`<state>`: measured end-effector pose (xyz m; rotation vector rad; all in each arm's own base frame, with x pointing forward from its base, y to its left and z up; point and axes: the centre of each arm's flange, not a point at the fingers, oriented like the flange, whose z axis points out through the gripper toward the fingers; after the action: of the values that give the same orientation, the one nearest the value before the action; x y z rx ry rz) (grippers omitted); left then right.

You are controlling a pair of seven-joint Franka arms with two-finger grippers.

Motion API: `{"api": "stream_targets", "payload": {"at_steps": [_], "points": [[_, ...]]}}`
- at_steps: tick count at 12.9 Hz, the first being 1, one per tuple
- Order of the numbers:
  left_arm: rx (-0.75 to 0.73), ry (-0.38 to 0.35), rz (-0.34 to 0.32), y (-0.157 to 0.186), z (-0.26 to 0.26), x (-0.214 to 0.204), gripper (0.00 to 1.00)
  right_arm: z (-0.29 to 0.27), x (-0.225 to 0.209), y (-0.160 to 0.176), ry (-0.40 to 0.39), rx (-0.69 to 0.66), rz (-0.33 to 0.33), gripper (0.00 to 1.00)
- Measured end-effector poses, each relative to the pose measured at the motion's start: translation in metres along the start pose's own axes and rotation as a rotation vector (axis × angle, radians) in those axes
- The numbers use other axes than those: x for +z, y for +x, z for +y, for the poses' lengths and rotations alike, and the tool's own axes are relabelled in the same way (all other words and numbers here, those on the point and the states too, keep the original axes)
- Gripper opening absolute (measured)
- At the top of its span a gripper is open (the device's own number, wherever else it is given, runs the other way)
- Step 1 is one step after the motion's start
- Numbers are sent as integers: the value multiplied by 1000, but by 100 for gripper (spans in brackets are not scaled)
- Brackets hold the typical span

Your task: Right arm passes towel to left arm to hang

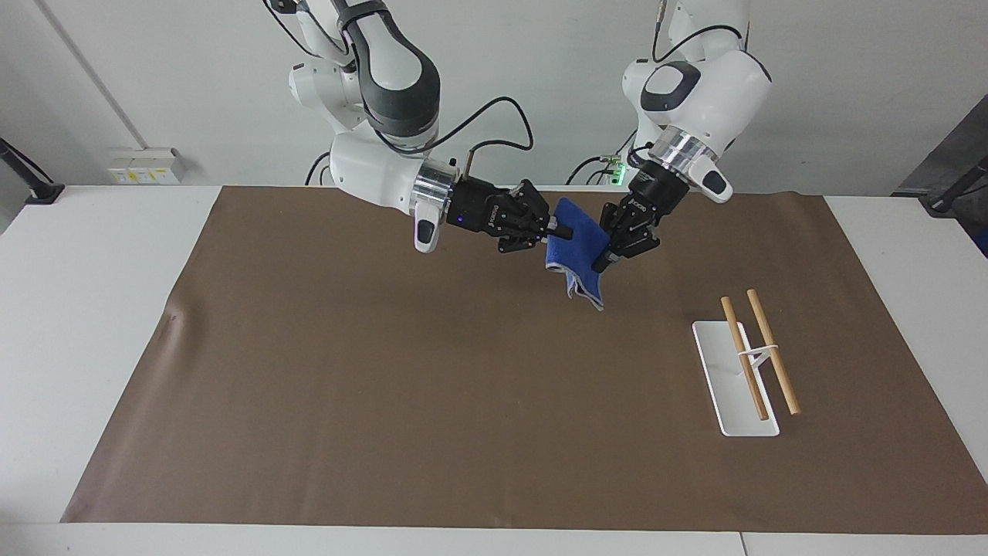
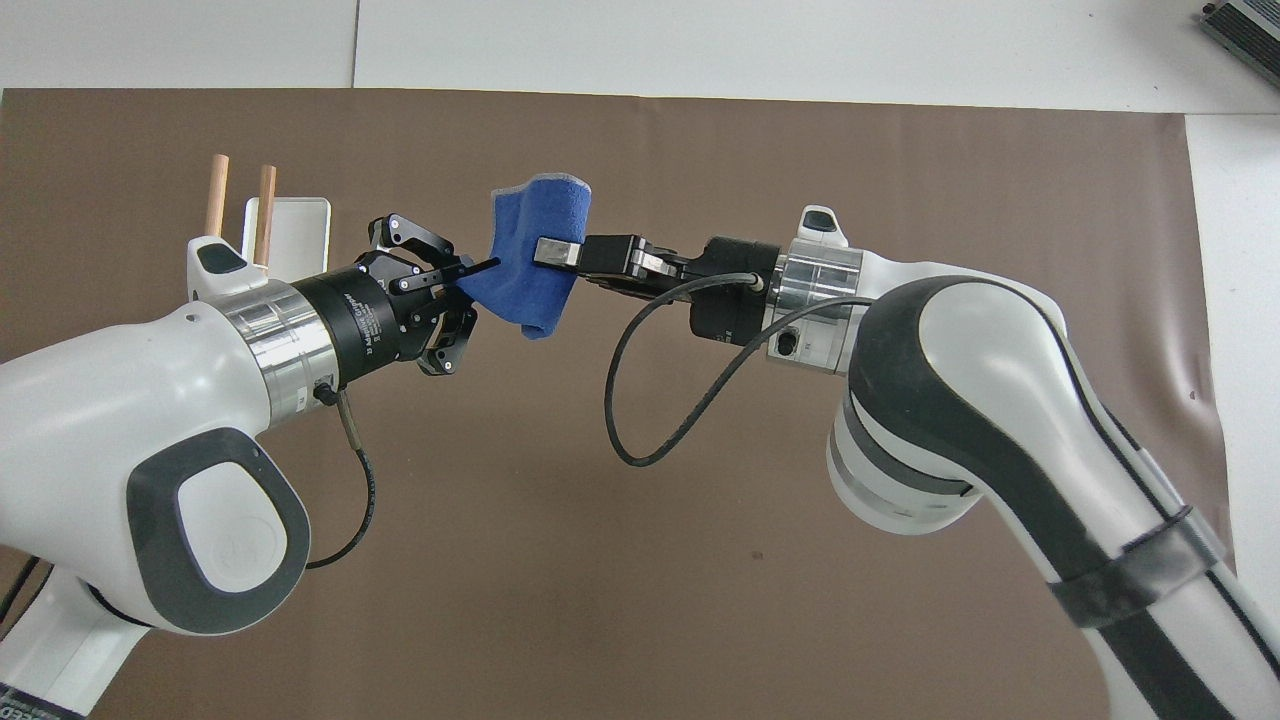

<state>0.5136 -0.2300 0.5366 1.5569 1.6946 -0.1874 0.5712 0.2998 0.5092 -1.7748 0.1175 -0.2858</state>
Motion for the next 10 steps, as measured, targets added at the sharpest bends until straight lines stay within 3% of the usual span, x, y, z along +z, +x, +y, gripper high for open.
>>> {"api": "stream_targets", "payload": {"at_steps": [4,6,7,10], "points": [[-12,-7,5,6,4,-3,2,2,-3,3,-19,1,33,8],[-20,-12,9,11,8,-4,2,7,-10,9,-73,-2,121,27],[-23,-14,11,13,9,-5,2,8,-10,8,-103,-22,135,42],[-39,-16,21,23,14,-7,2,17,-21,18,-262,-193,91,81]]}}
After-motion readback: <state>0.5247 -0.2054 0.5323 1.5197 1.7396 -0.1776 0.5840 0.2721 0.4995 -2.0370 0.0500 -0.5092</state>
